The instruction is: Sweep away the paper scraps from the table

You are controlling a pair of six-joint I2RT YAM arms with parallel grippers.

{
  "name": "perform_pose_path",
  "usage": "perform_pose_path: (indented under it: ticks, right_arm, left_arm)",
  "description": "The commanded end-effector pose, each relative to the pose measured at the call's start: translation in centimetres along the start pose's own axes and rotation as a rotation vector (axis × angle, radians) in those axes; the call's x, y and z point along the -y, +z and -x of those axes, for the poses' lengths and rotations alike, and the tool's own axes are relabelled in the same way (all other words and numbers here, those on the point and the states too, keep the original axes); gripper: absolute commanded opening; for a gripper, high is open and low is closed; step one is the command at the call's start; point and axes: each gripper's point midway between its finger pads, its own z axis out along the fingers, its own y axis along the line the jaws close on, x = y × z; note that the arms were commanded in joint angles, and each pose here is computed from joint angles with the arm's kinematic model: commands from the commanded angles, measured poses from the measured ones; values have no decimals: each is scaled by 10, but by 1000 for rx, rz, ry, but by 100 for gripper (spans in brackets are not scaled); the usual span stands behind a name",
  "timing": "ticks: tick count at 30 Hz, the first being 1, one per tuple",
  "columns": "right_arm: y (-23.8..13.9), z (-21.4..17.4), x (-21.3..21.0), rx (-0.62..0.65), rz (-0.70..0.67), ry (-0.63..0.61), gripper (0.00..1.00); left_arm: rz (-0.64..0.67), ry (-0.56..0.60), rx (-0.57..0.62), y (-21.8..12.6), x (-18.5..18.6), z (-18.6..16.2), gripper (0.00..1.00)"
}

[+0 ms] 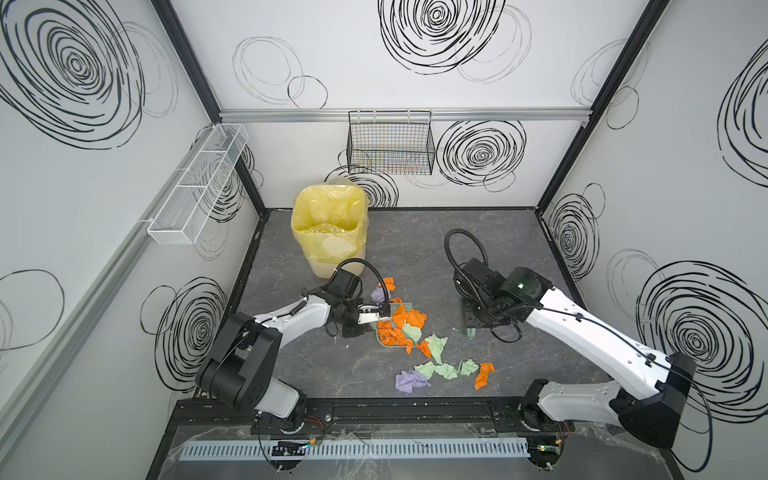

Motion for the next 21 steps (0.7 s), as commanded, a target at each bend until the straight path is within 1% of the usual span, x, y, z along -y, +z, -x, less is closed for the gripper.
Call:
perform_pose_path:
  ticks: [1,6,9,14,21]
  right_arm:
    - [9,-16,10,-48,-38,29,0]
    - [24,-24,-2,-112,-76,33,0]
    - [33,-27,-16,-135,-99,8,0]
    - [41,-22,-51,-129,-36,-11,0]
    - [44,-12,-77,-111,27,0,0]
  left_arm:
    - [-16,44,-22,-1,7,-9,0]
    - [-22,44,-7,-3,8,-3,0]
    - [-20,46,-1,-2,9,0,0]
    - [-25,49,4,-1,10,1,0]
    - [-28,45,12,-1,11,2,0]
